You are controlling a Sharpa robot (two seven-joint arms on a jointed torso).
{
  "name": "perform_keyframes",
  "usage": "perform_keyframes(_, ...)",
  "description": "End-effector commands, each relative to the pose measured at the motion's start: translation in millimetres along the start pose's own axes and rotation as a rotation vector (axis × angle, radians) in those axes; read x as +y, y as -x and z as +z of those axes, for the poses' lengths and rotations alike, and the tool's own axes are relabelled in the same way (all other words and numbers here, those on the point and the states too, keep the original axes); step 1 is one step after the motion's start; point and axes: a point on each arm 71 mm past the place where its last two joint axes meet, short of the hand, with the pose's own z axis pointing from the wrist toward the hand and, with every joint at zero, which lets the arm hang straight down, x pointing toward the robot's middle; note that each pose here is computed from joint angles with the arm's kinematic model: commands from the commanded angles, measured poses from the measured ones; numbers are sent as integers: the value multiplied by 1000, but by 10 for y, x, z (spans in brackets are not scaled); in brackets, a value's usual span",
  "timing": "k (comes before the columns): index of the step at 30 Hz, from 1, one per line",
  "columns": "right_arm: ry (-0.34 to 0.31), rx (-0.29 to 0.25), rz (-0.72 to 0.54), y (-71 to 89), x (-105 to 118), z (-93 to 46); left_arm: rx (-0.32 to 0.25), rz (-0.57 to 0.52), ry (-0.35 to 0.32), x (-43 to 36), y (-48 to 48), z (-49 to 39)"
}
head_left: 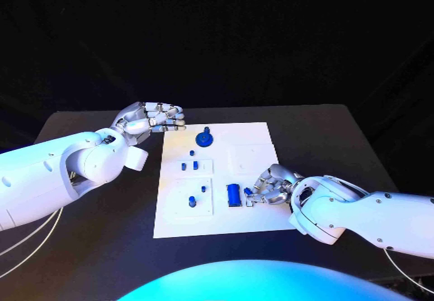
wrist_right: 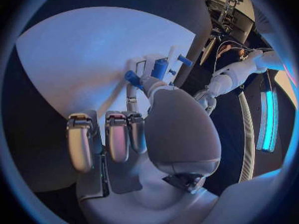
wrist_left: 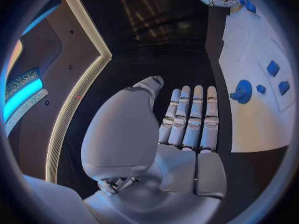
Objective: Assemble the parts on the task board
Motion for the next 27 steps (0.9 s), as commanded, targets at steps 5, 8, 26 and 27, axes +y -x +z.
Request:
perform_keyframes(5, -2, 11, 1, -17, 0, -14, 14, -3, -2, -4, -14, -5)
perform_keyframes(8, 1, 15, 1, -23, 7, -22, 15, -3, 0, -3, -14, -6)
perform_keyframes(26, 4, 42, -22, -38, 9, -49, 18, -2, 7, 1, -11, -12)
perform_keyframes(27, 3, 47, -26, -42, 9, -49, 19, -2, 7, 1, -10, -12)
